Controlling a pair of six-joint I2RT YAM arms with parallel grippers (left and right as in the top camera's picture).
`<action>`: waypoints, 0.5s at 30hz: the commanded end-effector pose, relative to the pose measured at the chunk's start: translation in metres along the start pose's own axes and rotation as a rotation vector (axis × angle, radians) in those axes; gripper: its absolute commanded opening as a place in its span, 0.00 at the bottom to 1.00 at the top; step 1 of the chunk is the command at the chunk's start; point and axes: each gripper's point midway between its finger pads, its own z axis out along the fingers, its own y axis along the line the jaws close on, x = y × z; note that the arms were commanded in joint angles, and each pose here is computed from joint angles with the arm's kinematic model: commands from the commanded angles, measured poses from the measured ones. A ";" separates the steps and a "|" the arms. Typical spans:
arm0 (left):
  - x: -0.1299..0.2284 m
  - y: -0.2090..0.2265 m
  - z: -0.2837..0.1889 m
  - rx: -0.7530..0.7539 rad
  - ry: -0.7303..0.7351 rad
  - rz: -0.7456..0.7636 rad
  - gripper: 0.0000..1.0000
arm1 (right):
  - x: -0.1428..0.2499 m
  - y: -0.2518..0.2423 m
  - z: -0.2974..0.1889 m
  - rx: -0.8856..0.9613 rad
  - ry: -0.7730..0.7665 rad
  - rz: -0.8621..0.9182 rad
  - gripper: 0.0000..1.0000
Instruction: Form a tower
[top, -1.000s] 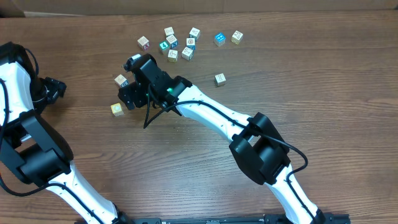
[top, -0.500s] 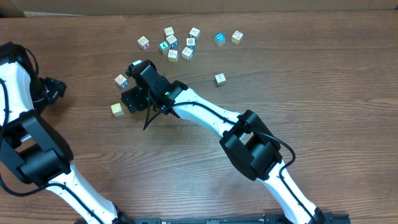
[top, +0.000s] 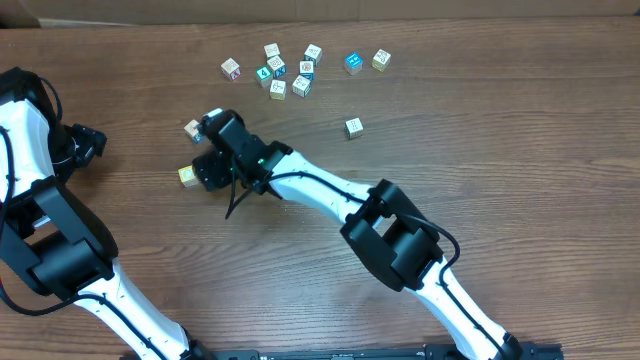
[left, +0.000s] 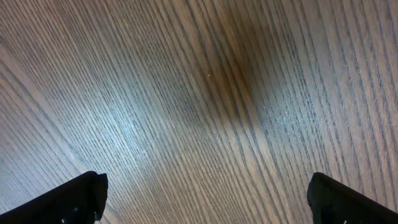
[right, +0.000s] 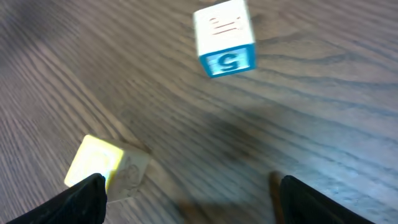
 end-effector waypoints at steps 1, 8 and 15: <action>-0.002 -0.003 -0.002 -0.002 -0.011 0.026 1.00 | 0.006 0.000 0.009 0.031 -0.004 -0.005 0.87; -0.002 -0.003 -0.001 -0.002 -0.011 0.026 1.00 | -0.004 0.000 -0.002 0.030 -0.011 0.037 0.97; -0.002 -0.003 -0.002 -0.002 -0.011 0.026 1.00 | -0.026 0.012 -0.022 -0.013 -0.049 0.037 0.96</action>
